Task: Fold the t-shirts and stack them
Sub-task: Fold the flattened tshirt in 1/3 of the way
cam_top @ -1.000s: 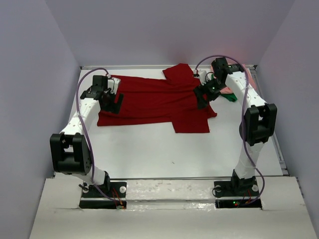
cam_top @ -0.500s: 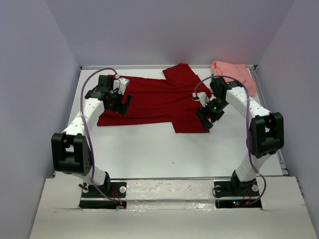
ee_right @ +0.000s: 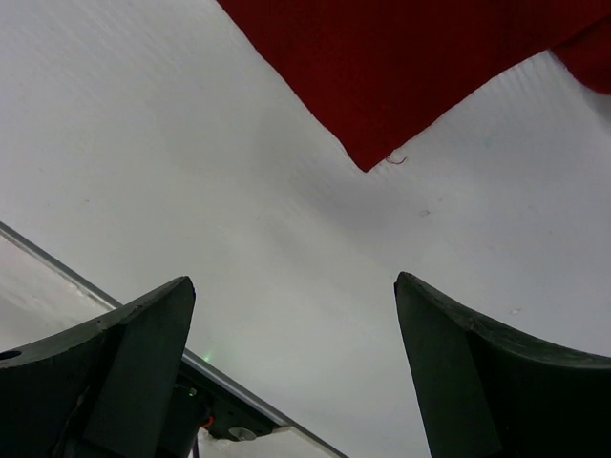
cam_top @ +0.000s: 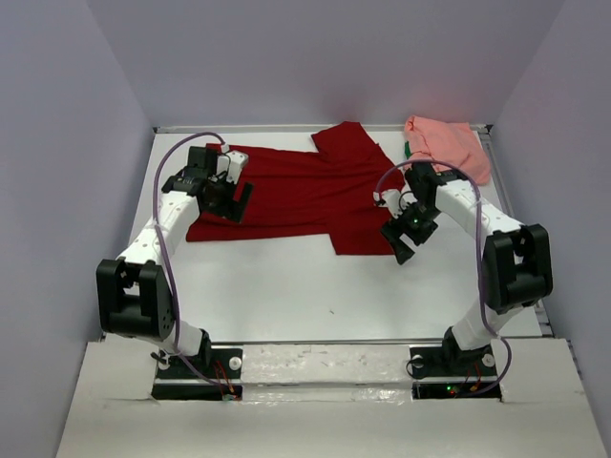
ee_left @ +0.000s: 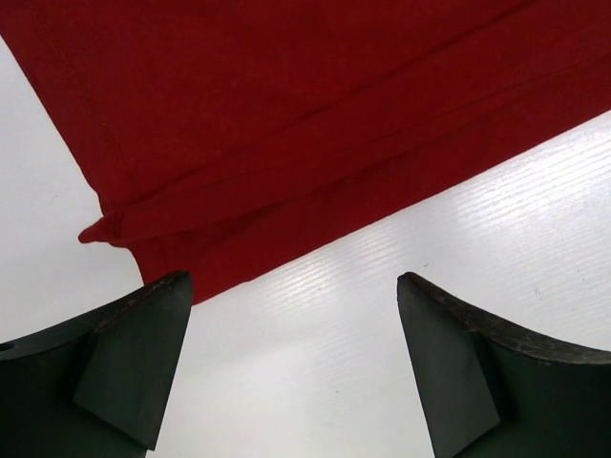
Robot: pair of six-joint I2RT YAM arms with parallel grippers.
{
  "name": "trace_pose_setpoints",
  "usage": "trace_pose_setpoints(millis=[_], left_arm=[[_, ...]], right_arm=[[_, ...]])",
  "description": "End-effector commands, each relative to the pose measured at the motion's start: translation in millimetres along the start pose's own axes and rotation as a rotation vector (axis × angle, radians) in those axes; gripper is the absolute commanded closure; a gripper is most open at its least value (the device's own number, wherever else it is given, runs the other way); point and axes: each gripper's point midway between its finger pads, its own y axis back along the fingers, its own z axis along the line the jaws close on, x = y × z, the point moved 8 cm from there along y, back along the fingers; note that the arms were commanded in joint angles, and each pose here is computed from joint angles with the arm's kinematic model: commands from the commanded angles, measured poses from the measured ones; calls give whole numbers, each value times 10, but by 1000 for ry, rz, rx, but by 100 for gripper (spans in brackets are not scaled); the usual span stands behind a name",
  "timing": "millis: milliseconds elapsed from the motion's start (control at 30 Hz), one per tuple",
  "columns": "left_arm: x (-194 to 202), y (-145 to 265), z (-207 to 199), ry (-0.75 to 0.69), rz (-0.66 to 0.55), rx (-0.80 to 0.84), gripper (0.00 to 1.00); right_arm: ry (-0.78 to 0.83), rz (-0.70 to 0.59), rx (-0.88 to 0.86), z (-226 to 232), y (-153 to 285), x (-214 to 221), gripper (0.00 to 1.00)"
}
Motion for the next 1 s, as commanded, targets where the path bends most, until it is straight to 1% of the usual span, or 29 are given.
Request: trace_pose_setpoints(millis=[0, 200, 433, 967], left_arm=[[9, 124, -20, -13, -36, -14, 1], [34, 120, -13, -20, -34, -23, 1], [36, 102, -4, -26, -29, -27, 1], [59, 89, -8, -20, -24, -24, 1]], right_arm=[[6, -21, 30, -126, -144, -112, 9], [-3, -39, 12, -239, -286, -270, 10], [-1, -61, -4, -295, -349, -375, 12], [-15, -56, -38, -312, -519, -370, 14]])
